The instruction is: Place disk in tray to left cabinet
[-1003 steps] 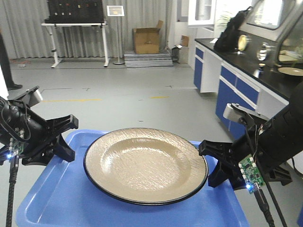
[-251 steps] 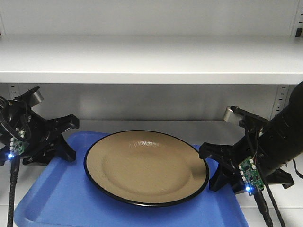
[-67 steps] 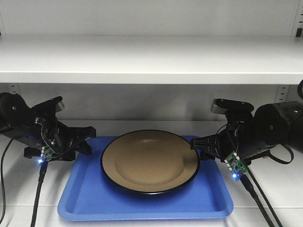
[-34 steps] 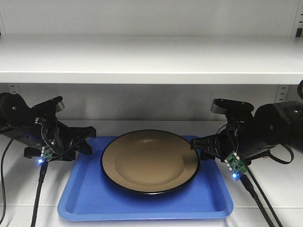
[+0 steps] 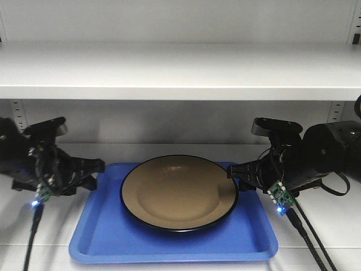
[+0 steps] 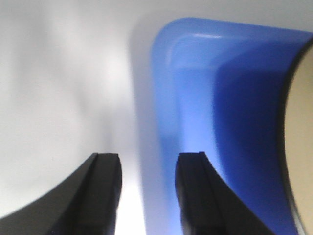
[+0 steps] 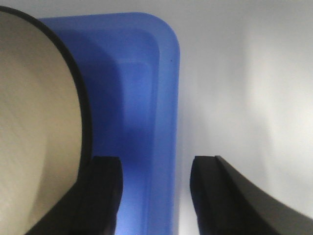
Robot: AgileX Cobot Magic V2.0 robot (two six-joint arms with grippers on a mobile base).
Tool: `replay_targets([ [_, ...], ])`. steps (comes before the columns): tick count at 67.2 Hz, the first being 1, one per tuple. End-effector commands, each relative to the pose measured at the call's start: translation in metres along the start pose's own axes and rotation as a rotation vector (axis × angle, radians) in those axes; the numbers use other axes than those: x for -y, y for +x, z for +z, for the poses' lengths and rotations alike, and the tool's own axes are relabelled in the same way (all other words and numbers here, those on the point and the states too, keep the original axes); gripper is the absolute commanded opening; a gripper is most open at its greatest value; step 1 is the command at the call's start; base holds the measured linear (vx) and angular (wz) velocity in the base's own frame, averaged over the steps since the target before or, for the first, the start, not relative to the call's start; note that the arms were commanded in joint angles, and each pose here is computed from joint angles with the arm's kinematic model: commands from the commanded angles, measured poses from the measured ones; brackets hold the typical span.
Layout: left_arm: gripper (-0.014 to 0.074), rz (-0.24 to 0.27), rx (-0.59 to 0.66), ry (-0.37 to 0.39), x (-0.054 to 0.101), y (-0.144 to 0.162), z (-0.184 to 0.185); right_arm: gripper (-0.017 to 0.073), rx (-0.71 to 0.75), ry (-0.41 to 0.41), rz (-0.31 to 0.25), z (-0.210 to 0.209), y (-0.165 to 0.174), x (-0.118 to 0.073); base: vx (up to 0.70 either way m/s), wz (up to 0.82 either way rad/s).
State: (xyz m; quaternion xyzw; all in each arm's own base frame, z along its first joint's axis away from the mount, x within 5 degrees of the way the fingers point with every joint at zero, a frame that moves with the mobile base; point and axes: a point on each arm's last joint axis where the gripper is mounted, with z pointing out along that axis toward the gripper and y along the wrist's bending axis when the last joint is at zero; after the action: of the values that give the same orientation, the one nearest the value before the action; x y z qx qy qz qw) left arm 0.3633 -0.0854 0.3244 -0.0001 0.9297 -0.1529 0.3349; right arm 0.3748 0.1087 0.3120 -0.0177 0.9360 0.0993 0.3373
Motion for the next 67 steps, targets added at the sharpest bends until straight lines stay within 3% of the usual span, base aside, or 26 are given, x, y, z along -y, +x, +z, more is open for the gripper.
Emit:
replay_targets([
  [1,0.0365,0.01,0.215,0.029,0.006,0.002,-0.048,0.0407,0.144,-0.028,-0.016,-0.028,-0.019,-0.005,0.0,0.0],
  [15,0.0302,0.017,0.401,0.031,-0.003,0.048,-0.094,0.0407,0.144,-0.028,-0.016,-0.028,-0.019,-0.005,0.0,0.0],
  [28,0.02,0.037,0.527,-0.009,-0.026,0.114,-0.119,0.0407,0.144,-0.028,-0.016,-0.028,-0.019,-0.005,0.0,0.0],
  [40,0.0097,0.017,0.708,-0.04,-0.051,0.179,-0.129,0.0407,0.144,-0.028,-0.016,-0.028,-0.019,-0.005,0.0,0.0],
  [50,0.0011,0.014,0.776,-0.083,-0.064,0.217,-0.136,0.0407,0.144,-0.028,-0.016,-0.028,-0.019,-0.005,0.0,0.0],
  [60,-0.0008,0.073,0.819,-0.15,-0.075,0.25,-0.134,0.0407,0.144,-0.028,-0.016,-0.028,-0.019,-0.005,0.0,0.0],
  [67,-0.0008,0.159,0.848,-0.183,-0.078,0.267,-0.133,0.0407,0.144,-0.028,-0.016,-0.028,-0.019,-0.005,0.0,0.0],
])
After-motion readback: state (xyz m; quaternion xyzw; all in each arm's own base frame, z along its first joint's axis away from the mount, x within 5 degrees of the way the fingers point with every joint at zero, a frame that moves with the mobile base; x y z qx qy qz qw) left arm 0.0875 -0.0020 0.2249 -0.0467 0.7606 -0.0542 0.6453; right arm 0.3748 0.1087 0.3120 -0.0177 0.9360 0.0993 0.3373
